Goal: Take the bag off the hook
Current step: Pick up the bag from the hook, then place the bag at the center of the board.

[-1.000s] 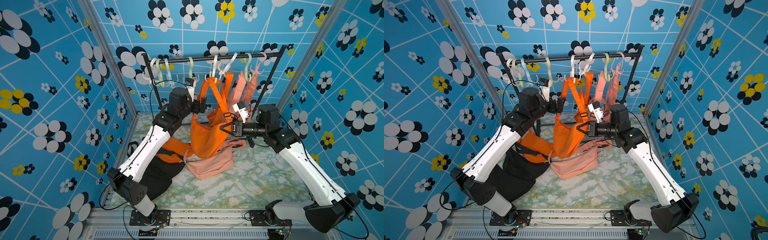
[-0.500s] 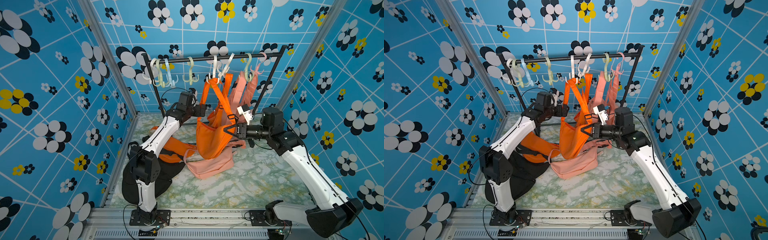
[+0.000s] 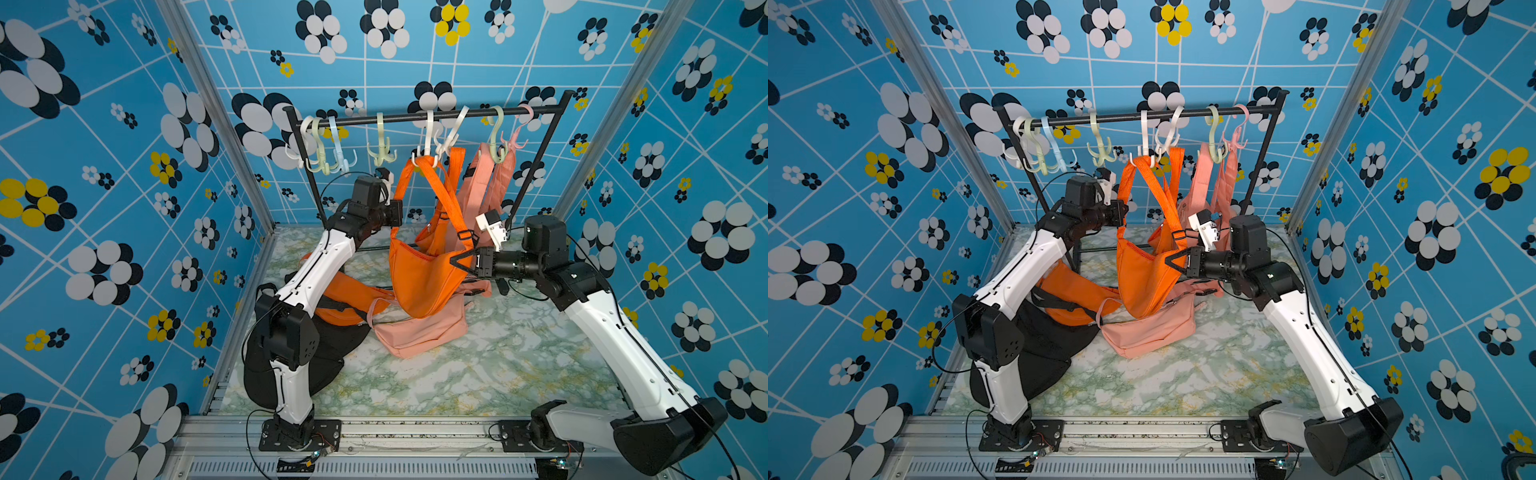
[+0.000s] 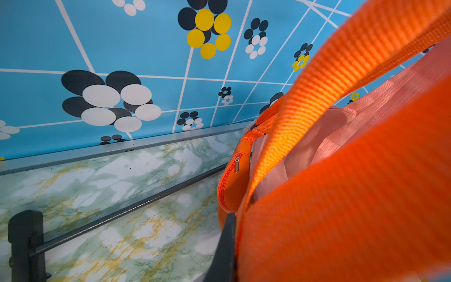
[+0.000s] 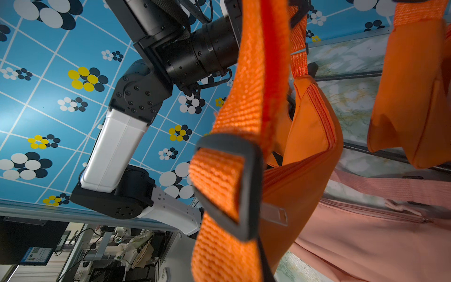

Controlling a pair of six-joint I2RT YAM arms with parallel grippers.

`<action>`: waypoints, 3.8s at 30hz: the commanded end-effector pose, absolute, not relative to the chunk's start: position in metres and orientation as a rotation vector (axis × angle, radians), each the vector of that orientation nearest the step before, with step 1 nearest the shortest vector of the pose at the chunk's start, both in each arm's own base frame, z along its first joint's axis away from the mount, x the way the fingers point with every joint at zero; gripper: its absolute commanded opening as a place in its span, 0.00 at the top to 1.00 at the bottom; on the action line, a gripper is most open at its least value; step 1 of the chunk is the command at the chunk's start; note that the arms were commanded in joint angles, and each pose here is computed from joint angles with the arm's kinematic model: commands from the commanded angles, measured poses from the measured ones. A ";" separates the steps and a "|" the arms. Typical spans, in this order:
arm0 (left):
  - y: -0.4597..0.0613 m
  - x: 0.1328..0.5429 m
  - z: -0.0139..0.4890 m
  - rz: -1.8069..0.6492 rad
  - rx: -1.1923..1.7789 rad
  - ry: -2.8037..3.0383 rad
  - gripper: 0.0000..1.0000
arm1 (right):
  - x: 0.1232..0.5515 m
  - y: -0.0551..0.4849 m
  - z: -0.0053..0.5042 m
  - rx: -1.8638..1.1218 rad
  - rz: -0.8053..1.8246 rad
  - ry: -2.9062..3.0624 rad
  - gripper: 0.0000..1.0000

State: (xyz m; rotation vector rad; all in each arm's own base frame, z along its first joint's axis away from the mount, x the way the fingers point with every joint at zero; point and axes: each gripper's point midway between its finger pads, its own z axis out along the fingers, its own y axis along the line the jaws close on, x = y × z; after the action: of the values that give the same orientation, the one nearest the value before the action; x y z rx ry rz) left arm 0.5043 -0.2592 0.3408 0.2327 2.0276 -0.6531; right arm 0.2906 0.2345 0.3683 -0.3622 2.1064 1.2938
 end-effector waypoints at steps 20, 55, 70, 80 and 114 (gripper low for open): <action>-0.239 0.380 0.561 -0.744 0.373 1.484 0.98 | 0.319 0.219 0.422 -0.309 1.127 1.888 1.00; -0.338 0.398 0.543 -0.714 0.770 1.451 0.87 | 0.364 0.187 0.533 -0.264 0.830 1.616 1.00; -0.280 0.285 0.554 -0.715 0.797 1.401 0.86 | 0.290 0.164 0.453 -0.262 0.796 1.945 1.00; -0.226 0.243 0.498 -0.652 0.691 1.577 0.79 | 0.227 0.094 0.228 -0.090 0.217 3.015 1.00; -0.261 0.233 0.164 -0.840 0.678 2.636 0.18 | 0.334 0.127 0.095 0.516 0.626 2.802 1.00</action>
State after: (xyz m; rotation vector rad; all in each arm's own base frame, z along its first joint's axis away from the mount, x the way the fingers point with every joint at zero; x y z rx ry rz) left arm 0.2274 -0.2599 0.1856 0.7114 2.5884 -0.8497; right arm 0.2925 0.1150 0.0644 0.5262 3.0202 0.4884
